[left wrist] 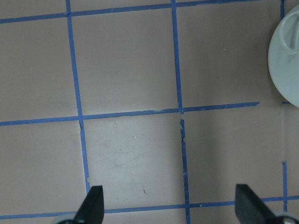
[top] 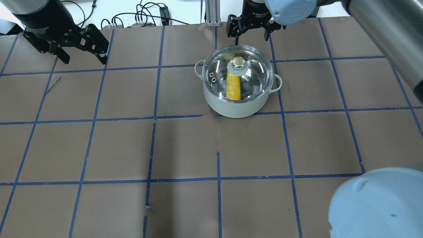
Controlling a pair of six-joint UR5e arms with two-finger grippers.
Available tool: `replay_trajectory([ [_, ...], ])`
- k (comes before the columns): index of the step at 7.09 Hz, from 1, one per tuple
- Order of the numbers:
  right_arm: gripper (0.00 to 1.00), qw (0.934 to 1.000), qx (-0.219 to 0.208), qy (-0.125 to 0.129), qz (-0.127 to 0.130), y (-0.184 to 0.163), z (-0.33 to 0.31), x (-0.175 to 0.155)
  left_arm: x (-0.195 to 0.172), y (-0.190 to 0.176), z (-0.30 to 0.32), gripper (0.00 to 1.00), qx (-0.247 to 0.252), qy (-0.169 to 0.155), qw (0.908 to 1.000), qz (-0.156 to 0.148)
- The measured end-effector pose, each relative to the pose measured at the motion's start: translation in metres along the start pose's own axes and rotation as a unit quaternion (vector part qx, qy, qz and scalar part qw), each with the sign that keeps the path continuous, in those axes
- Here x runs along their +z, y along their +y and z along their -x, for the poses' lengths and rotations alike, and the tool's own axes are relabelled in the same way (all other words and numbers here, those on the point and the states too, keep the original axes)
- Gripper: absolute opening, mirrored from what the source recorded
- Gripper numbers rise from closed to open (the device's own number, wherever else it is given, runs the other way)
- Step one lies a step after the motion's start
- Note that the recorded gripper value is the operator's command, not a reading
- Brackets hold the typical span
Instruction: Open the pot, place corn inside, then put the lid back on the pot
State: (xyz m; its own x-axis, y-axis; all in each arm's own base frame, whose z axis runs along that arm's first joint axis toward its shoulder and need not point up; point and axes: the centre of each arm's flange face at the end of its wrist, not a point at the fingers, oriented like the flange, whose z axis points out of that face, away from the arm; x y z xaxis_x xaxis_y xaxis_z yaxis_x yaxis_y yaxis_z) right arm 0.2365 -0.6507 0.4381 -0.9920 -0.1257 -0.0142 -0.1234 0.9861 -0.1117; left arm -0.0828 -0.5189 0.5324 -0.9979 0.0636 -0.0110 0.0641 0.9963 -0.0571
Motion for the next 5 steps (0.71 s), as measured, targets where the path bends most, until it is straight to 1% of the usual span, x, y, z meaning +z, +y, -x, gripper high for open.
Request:
replay_trajectory([
  [2,1.0,0.9996,0.027,0.003,0.003,0.02,-0.049,-0.044,0.001,0.0,0.0,1.0,-0.003,0.001,1.0,0.001],
  [3,1.0,0.9995,0.029,0.007,0.01,0.036,-0.068,-0.059,0.0,0.0,0.0,1.0,-0.004,0.001,1.0,0.001],
  [5,1.0,0.9991,0.033,0.008,0.027,0.071,-0.1,-0.07,0.0,0.001,0.0,1.0,-0.004,0.001,1.0,0.0],
])
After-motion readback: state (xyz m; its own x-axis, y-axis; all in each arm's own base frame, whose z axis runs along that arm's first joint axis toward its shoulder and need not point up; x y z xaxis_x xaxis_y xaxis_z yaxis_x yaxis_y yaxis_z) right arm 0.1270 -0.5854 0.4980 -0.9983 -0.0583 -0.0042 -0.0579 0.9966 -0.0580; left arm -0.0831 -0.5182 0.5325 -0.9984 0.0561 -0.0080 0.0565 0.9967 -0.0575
